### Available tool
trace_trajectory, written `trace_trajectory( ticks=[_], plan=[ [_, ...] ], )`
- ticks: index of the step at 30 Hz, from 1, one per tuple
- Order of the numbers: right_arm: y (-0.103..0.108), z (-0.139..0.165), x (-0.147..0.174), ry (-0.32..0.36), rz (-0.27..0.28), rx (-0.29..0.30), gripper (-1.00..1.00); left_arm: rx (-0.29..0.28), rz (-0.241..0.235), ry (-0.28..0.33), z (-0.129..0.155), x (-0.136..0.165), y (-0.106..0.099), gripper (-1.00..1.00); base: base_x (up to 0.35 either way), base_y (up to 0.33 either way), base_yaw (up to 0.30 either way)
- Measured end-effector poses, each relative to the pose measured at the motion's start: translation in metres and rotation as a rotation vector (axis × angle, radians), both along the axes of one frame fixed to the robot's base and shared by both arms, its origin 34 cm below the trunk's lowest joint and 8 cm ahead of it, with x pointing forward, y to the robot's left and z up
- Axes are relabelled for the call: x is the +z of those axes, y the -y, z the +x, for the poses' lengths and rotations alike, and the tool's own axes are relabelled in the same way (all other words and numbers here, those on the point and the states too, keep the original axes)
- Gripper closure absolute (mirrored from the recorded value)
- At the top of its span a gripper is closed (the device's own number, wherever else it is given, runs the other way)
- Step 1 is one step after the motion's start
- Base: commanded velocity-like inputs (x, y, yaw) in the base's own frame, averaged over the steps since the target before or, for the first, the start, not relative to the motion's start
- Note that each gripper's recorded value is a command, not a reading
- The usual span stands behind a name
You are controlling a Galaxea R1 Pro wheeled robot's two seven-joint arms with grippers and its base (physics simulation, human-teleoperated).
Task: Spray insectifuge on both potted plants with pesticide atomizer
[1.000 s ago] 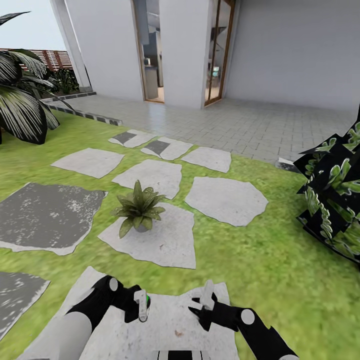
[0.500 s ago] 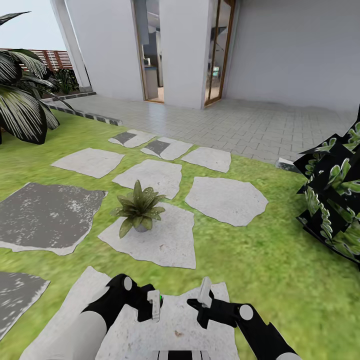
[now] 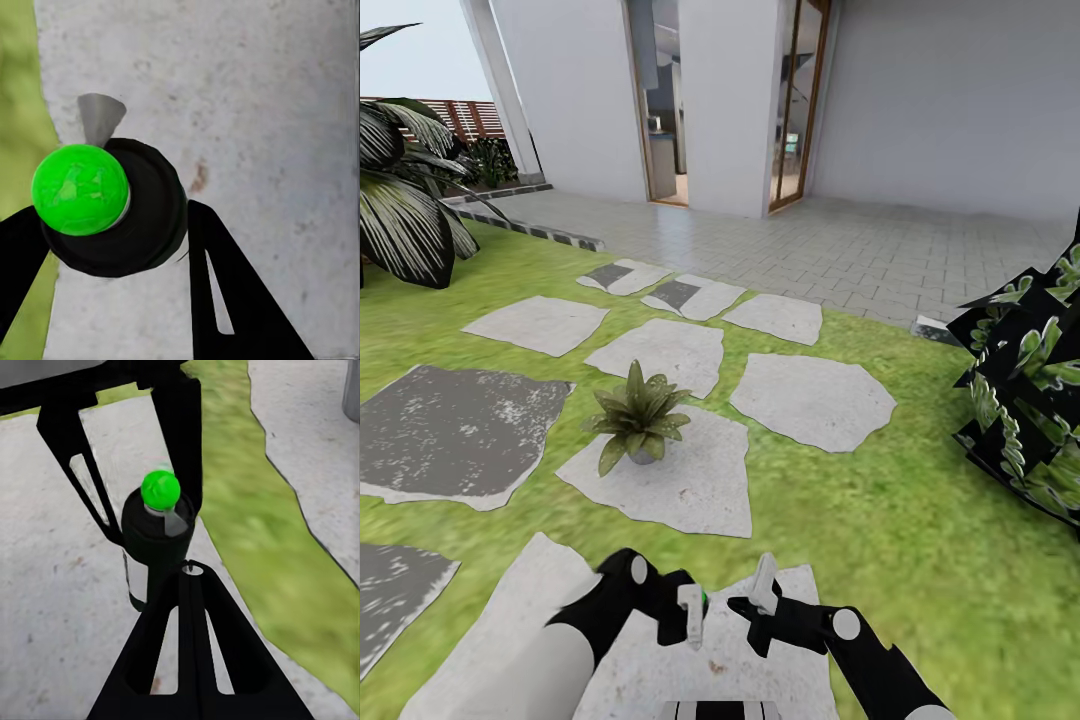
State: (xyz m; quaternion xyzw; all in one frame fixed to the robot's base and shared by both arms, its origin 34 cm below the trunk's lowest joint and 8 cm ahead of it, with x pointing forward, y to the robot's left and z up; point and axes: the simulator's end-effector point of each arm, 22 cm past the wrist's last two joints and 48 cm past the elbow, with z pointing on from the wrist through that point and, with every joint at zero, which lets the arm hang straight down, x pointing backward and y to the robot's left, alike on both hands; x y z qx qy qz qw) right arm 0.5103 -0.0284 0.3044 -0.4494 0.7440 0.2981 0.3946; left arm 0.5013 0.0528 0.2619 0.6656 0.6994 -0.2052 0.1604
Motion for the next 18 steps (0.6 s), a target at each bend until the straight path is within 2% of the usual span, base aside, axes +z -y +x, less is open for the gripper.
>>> trace_trajectory(
  ticks=[4,18],
  plan=[
    [0.0,0.0,0.0,0.0,0.0,0.0,1.0,-0.024,-0.001,0.003,-0.003,0.001,0.007,1.0,0.0,0.0,0.0],
    [0.0,0.0,0.0,0.0,0.0,0.0,1.0,-0.018,-0.047,0.0,-0.004,0.006,0.019,1.0,0.0,0.0,0.0]
  ],
)
